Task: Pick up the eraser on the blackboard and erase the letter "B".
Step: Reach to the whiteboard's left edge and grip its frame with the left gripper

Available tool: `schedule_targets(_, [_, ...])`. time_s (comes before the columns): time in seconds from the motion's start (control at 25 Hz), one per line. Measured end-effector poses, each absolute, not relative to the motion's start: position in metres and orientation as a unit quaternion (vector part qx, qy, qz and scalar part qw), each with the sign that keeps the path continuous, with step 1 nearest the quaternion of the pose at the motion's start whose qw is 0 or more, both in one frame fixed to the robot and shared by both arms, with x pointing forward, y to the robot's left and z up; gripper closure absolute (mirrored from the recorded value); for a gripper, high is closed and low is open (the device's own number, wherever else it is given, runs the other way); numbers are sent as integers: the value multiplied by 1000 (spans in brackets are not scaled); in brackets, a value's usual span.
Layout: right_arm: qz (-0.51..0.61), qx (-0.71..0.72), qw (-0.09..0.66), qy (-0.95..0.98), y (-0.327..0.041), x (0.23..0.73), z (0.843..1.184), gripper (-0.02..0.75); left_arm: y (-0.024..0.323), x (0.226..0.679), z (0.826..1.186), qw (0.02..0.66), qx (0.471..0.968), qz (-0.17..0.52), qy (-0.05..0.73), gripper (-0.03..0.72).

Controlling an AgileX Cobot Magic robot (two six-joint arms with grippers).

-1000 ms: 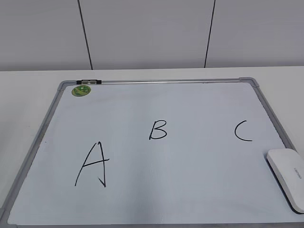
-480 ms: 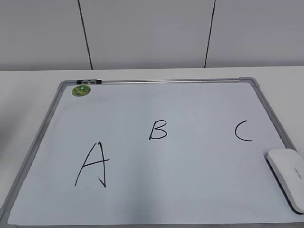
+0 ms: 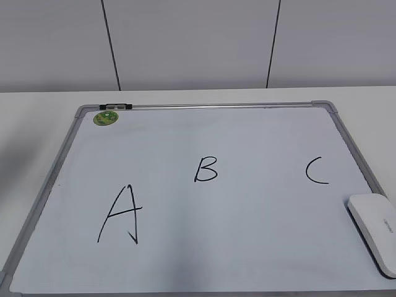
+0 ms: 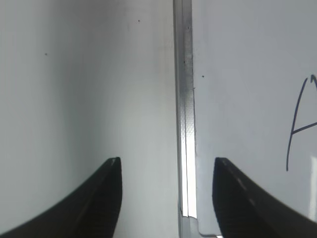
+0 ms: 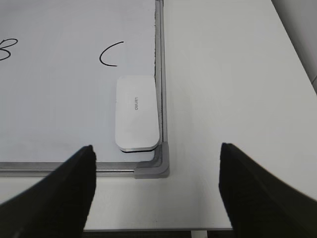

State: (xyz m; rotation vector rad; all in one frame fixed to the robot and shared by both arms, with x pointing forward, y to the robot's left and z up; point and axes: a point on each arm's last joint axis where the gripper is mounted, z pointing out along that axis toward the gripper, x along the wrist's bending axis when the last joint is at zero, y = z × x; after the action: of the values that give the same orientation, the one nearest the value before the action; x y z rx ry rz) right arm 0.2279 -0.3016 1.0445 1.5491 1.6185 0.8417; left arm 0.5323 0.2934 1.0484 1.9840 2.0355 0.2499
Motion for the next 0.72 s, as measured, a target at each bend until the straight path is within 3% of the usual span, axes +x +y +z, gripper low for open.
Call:
schedule_targets(0.32, [327, 602, 365, 629, -302, 228, 1045, 164, 287, 568, 1005, 105, 714, 50, 691, 253])
schedule_targets(0.72, [327, 602, 365, 629, -302, 228, 1045, 164, 272, 624, 970, 99, 727, 43, 678, 321])
